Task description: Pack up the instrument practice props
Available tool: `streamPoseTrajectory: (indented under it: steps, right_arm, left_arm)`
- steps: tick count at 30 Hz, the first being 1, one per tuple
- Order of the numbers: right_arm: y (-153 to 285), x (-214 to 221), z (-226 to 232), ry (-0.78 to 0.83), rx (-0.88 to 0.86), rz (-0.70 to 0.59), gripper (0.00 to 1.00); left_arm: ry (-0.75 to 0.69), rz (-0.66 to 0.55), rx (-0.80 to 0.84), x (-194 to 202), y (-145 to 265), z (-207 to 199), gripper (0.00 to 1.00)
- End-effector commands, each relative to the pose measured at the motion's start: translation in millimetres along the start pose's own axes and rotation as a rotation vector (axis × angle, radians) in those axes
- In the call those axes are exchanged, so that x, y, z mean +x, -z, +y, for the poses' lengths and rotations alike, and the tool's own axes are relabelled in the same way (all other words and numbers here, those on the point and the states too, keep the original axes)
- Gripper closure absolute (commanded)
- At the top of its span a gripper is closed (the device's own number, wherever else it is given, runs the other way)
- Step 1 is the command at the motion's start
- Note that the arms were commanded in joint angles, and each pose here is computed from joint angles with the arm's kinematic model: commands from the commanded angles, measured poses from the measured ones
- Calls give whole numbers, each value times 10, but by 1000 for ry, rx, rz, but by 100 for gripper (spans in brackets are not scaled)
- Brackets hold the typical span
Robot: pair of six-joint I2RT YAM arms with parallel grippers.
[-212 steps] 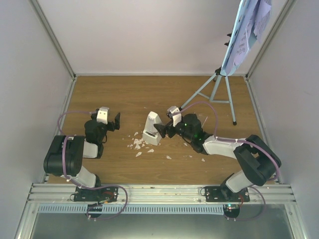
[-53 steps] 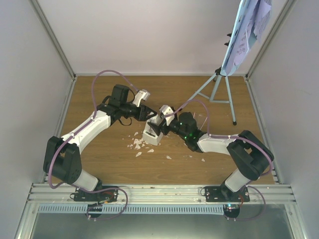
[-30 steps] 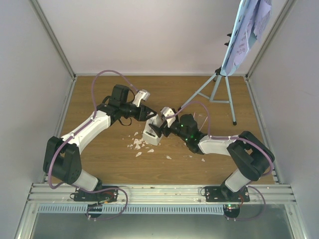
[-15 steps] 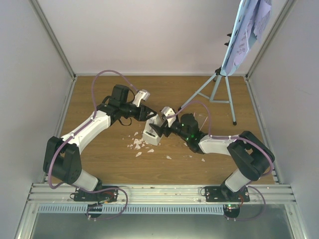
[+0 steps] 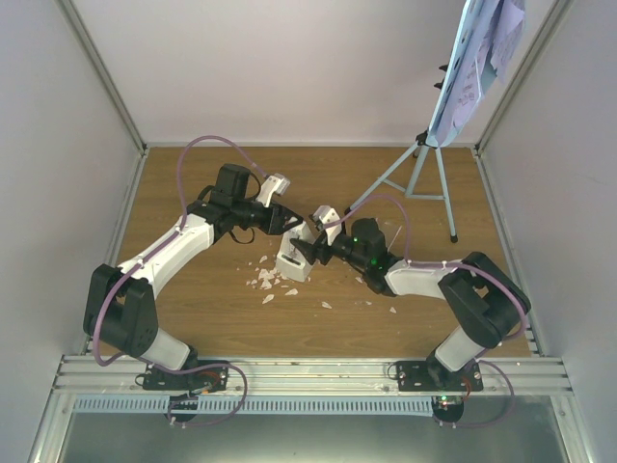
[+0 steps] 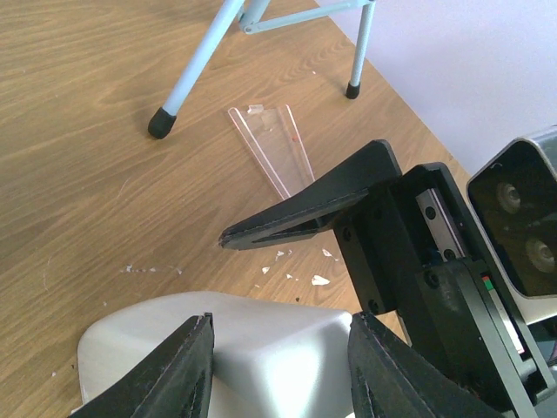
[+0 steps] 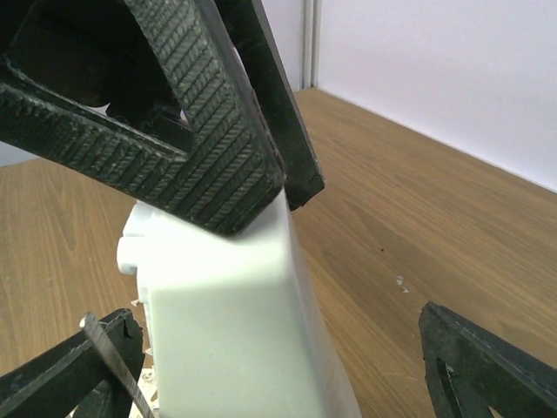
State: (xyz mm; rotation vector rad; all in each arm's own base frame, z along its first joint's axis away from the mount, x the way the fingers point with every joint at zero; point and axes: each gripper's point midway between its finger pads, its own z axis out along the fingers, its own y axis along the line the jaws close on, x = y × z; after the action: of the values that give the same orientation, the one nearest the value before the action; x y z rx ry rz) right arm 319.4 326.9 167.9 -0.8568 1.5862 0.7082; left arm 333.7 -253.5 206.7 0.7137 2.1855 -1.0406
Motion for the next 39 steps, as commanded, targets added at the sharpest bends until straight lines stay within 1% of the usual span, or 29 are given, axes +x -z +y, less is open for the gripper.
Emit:
streamPoseTrajectory:
  steps: [1,7,27,39]
  right_arm:
    - [-43,-8,-83,-19,6,-8,14]
    - [-94,45,-115,-39,-1,16,14]
    - [-132,113,-201,-82,14,37,14]
    - [-151,115,-238,-81,27,48,11]
  left_arm:
    - [-30,-12,7,-20,41,-65,55]
    - [-31,-14,6,-28,51,-71,55]
    - [-38,-18,5,-40,65,-84,55]
    - [-38,-18,3,-38,66,-81,55]
